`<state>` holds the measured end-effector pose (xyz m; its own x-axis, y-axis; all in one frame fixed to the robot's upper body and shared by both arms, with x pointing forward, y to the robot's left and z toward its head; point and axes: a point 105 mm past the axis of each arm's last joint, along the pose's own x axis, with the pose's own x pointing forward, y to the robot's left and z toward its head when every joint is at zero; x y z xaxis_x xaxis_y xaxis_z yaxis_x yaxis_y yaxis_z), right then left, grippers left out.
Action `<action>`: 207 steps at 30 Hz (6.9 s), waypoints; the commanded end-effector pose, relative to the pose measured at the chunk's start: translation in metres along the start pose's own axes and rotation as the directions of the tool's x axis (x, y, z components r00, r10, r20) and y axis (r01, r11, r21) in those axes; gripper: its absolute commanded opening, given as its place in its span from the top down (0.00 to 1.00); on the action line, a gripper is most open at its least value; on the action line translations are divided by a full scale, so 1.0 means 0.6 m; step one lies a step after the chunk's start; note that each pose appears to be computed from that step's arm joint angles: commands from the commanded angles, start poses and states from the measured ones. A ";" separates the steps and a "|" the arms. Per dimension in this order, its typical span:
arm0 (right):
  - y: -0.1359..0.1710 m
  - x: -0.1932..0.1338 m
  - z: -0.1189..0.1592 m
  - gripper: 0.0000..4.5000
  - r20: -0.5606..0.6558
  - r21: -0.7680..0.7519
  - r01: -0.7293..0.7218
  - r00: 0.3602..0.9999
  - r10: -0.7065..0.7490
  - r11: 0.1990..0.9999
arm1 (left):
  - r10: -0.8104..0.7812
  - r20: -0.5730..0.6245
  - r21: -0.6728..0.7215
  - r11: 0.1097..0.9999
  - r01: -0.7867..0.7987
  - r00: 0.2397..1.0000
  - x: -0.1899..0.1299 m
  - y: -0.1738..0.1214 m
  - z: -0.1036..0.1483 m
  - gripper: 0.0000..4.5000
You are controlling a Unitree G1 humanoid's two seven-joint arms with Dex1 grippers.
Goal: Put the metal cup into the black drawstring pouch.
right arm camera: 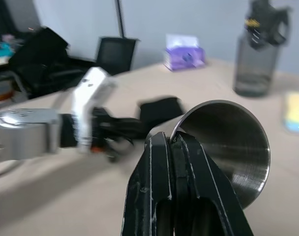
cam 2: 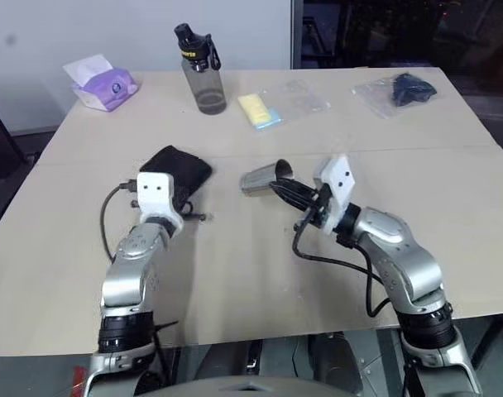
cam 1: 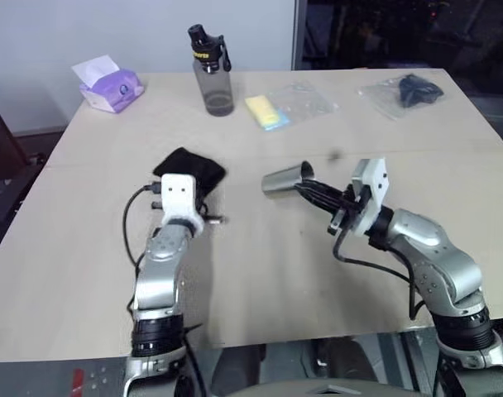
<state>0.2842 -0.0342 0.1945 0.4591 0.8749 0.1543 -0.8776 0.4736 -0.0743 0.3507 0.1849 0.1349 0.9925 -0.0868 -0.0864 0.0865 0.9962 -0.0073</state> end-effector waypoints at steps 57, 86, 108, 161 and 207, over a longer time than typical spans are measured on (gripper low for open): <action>-0.002 0.124 -0.081 0.79 -0.130 -0.305 -0.112 0.989 0.075 0.946 | -0.491 0.115 -0.505 0.719 0.477 0.863 -0.080 -0.141 0.112 1.00; 0.016 0.085 -0.142 0.22 -0.205 0.212 0.080 0.978 -0.036 0.974 | -0.404 0.081 -0.675 0.650 0.348 0.911 -0.036 -0.122 0.117 1.00; -0.021 0.097 -0.167 0.51 -0.240 0.175 0.224 0.954 -0.179 0.959 | -0.390 0.075 -0.668 0.664 0.337 0.918 -0.039 -0.119 0.109 1.00; -0.052 0.105 0.206 1.00 0.341 -0.666 0.259 0.940 -0.023 0.699 | -0.713 0.273 0.300 0.701 0.647 0.646 -0.042 -0.202 0.212 0.32; -0.101 0.031 0.283 0.93 0.585 -0.488 0.553 0.782 -0.218 0.675 | -0.727 0.143 0.050 0.683 0.729 0.671 -0.100 -0.133 0.096 0.20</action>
<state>0.3373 -0.0689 0.3647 0.5157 0.4718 0.7152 -0.2206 0.8797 -0.4212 0.2965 0.1042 0.1915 0.6138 -0.7853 0.0809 0.7893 0.6126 -0.0423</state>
